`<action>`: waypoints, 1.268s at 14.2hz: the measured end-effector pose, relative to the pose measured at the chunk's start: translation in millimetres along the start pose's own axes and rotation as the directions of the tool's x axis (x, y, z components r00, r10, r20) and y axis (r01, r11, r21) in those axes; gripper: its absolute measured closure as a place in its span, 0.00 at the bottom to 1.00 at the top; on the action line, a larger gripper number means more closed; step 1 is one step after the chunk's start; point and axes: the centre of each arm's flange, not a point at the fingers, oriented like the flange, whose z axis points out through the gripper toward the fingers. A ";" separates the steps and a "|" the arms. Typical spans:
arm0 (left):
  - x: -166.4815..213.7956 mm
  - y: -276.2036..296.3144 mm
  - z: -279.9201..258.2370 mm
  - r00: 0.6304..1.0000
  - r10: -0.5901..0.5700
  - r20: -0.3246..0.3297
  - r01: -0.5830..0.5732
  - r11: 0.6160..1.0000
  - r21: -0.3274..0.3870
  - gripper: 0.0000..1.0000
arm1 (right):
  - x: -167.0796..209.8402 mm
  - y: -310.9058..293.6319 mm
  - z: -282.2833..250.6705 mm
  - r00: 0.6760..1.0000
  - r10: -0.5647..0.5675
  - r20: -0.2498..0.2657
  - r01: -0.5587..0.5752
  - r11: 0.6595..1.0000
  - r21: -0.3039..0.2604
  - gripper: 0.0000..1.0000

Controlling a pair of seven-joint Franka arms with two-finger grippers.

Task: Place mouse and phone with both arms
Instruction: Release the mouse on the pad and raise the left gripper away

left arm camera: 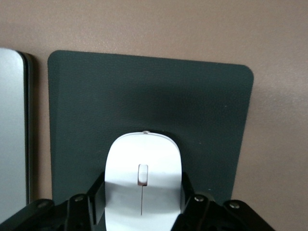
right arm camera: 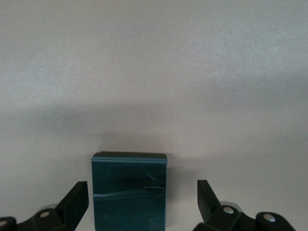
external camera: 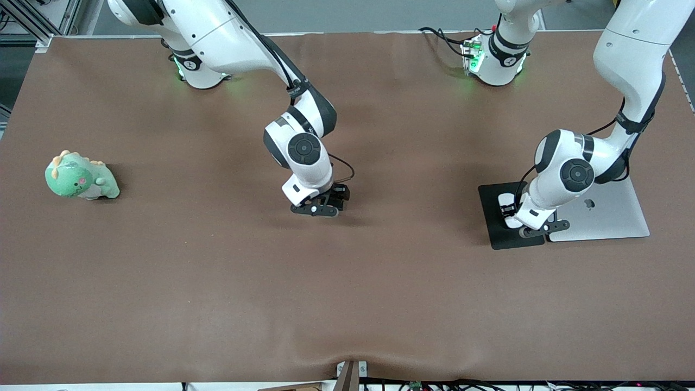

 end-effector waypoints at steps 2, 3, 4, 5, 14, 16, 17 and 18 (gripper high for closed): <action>1.1 1.8 -0.6 1.000 0.002 -0.002 -0.002 1.000 -0.002 0.39 | 3.4 -3.9 2.1 1.000 0.000 -0.004 0.000 1.000 0.005 0.00; 1.4 2.4 0.1 1.000 0.003 -0.002 -0.003 1.000 -0.003 0.39 | 4.7 -6.9 3.6 1.000 0.000 -0.005 0.000 1.000 0.008 0.00; 1.7 2.8 1.0 1.000 0.003 0.000 -0.003 1.000 -0.004 0.39 | 5.0 -9.9 6.7 1.000 0.007 -0.005 -0.007 1.000 0.008 0.00; 2.3 3.1 1.6 1.000 0.003 0.000 -0.003 1.000 -0.005 0.39 | 4.4 -12.3 10.2 1.000 0.015 0.000 -0.015 1.000 0.004 0.00; 19.5 5.9 -16.5 0.999 0.002 -0.045 -0.002 1.000 -0.012 0.00 | 2.8 -21.5 27.1 0.998 0.038 0.043 -0.036 0.998 -0.045 0.00; 26.3 18.1 -47.6 0.998 0.019 -0.055 -0.019 1.000 0.005 0.00 | -0.7 -25.1 29.8 0.999 0.031 0.039 -0.029 0.999 -0.042 0.00; 29.8 24.5 -70.9 0.998 0.028 -0.050 -0.027 0.999 0.029 0.00 | -1.3 -25.9 30.8 0.999 0.030 0.037 -0.028 0.999 -0.041 0.00; 33.5 29.9 -99.7 0.999 0.033 -0.039 -0.030 0.998 0.062 0.00 | -1.2 -26.1 31.7 0.999 0.030 0.034 -0.029 0.999 -0.039 0.00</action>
